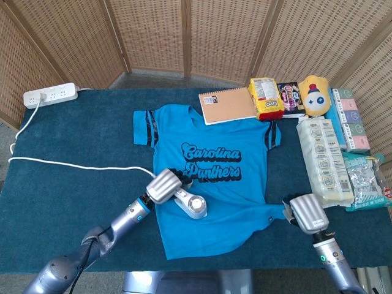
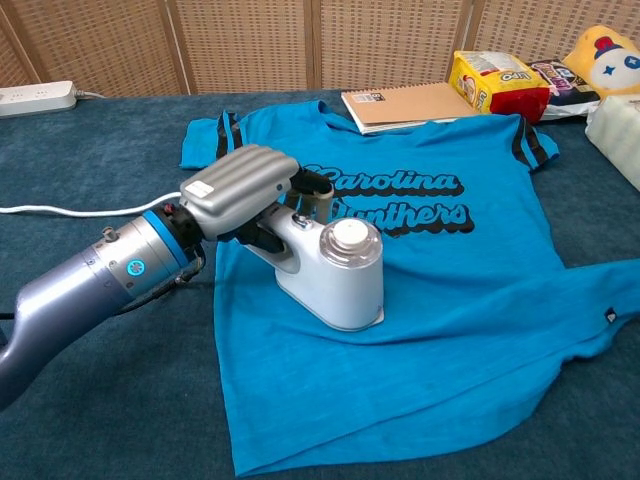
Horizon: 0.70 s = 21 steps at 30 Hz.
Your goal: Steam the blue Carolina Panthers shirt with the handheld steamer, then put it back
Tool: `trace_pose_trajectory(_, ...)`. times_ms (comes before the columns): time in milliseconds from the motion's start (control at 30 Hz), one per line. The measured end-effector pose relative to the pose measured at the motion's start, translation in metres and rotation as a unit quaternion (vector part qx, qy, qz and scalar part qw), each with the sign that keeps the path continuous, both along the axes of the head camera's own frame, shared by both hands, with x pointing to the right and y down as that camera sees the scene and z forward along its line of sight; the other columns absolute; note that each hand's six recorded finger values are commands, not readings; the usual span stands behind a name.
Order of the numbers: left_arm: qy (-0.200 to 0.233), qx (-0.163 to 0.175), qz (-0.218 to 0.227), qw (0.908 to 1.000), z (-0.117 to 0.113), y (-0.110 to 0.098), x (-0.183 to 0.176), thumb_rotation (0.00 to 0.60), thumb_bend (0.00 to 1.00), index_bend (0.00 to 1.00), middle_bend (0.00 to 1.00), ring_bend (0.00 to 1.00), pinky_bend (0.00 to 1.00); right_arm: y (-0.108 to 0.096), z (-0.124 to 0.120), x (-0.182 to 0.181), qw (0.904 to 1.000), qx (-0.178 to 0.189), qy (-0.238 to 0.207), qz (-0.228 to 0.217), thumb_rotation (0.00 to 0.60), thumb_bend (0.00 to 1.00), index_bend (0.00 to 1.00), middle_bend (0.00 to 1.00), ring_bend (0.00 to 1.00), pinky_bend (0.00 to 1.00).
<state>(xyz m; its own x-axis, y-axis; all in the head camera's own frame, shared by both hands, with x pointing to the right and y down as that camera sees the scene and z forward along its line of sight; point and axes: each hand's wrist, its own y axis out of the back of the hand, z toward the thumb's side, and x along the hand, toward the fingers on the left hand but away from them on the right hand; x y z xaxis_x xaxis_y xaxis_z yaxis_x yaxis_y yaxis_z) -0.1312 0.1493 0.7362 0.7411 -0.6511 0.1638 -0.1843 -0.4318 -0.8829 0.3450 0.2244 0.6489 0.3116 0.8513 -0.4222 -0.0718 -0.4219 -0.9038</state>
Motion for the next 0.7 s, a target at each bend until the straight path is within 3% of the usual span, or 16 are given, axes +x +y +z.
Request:
trace_pose_trajectory(367,-0.016,0.014,-0.033,0.9992,-0.002,-0.02,-0.035,0.6,0.42,0.52,0.67,0.59,0.64,-0.001,0.001,-0.005,1.0,0.0,0.0,-0.004,0.6,0.36,0.76,0.7,0.71,0.78)
trace_pose_trajectory(700,0.022,-0.007,-0.099,0.9948,-0.012,-0.037,-0.053,0.6,0.42,0.52,0.67,0.59,0.64,-0.001,0.0,-0.006,1.0,0.001,-0.003,-0.005,0.6,0.36,0.76,0.7,0.71,0.78)
